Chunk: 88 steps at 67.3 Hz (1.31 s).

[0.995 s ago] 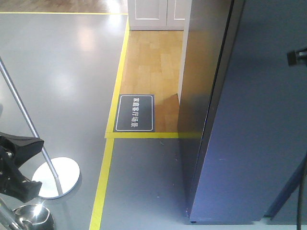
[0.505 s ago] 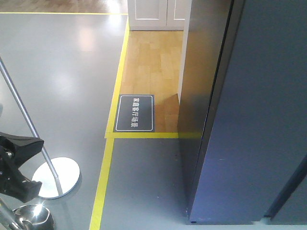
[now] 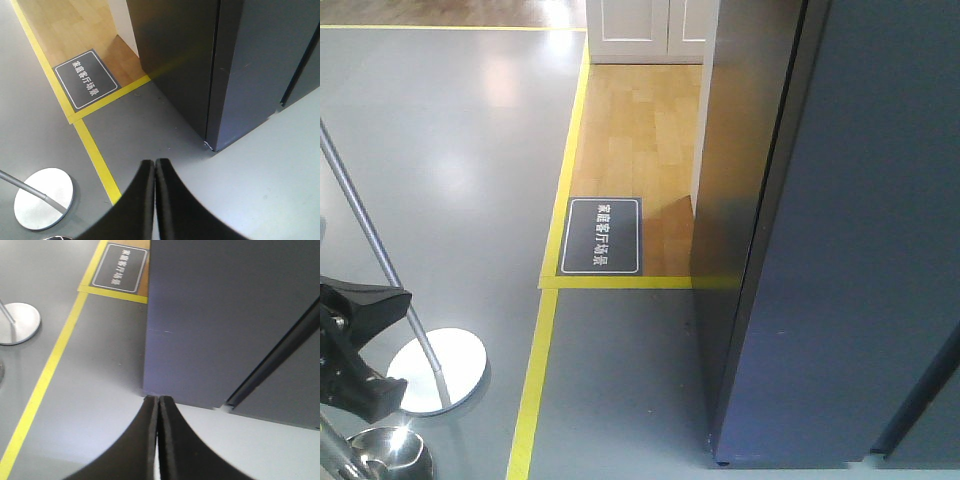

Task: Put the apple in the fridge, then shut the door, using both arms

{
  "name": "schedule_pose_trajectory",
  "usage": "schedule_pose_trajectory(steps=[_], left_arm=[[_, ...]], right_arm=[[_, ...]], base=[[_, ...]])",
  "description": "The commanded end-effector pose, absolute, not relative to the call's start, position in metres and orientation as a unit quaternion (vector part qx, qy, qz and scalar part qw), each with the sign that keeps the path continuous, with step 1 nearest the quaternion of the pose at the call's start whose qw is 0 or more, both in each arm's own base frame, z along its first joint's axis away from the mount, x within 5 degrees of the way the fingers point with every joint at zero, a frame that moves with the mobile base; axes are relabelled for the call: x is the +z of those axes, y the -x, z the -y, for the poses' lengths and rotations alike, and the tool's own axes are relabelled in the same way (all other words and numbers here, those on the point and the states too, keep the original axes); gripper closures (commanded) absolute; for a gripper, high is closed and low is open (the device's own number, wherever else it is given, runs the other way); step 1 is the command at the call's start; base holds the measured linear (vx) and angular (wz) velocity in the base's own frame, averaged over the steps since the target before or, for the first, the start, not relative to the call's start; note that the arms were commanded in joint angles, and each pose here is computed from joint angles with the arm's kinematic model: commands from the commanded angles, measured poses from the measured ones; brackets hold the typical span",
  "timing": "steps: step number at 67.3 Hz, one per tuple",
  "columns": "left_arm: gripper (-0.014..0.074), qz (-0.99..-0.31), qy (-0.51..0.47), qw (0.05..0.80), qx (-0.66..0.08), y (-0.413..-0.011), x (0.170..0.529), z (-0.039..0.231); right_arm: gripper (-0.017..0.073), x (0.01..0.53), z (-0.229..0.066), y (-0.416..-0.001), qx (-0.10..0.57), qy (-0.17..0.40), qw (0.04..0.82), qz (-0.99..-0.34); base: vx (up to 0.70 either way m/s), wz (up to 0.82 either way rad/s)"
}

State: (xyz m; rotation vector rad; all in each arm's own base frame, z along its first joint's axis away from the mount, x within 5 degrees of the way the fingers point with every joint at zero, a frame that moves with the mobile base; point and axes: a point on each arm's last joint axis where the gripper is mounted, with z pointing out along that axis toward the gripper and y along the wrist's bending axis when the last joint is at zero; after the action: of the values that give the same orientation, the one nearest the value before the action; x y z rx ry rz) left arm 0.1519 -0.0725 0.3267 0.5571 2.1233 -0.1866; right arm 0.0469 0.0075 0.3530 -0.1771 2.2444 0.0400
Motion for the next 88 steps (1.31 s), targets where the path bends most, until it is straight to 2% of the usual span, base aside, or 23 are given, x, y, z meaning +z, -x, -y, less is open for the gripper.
schedule_pose_trajectory(steps=[1, 32, 41, 58, 75, 88], left_arm=[[0.06, -0.836, -0.217, 0.496, -0.088, -0.154, 0.341, 0.074], [0.06, -0.836, -0.217, 0.496, -0.088, -0.154, 0.339, 0.074], [0.06, -0.827, -0.201, 0.52, -0.076, -0.141, 0.333, 0.06], [0.06, -0.791, -0.033, 0.607, -0.068, -0.102, 0.278, 0.016], [0.06, -0.727, 0.024, 0.686, -0.037, -0.069, 0.218, 0.001], [0.06, -0.689, 0.04, 0.723, -0.034, -0.058, 0.198, -0.001]], right_arm=[[0.0563, 0.362, -0.008, -0.05, 0.02, 0.069, 0.458, -0.886], [0.0563, 0.362, -0.008, -0.05, 0.02, 0.07, 0.458, -0.886], [0.0563, 0.362, -0.009, -0.05, 0.021, 0.07, 0.458, -0.886], [0.0563, 0.362, -0.009, -0.05, 0.022, 0.07, 0.457, -0.886], [0.0563, 0.362, -0.009, -0.05, 0.022, 0.07, 0.457, -0.886], [0.0563, 0.362, -0.009, -0.05, 0.022, 0.07, 0.457, -0.886]], base=[[0.0, 0.0], [0.0, 0.0], [0.0, 0.0], [0.0, 0.0], [0.0, 0.0], [0.0, 0.0]])
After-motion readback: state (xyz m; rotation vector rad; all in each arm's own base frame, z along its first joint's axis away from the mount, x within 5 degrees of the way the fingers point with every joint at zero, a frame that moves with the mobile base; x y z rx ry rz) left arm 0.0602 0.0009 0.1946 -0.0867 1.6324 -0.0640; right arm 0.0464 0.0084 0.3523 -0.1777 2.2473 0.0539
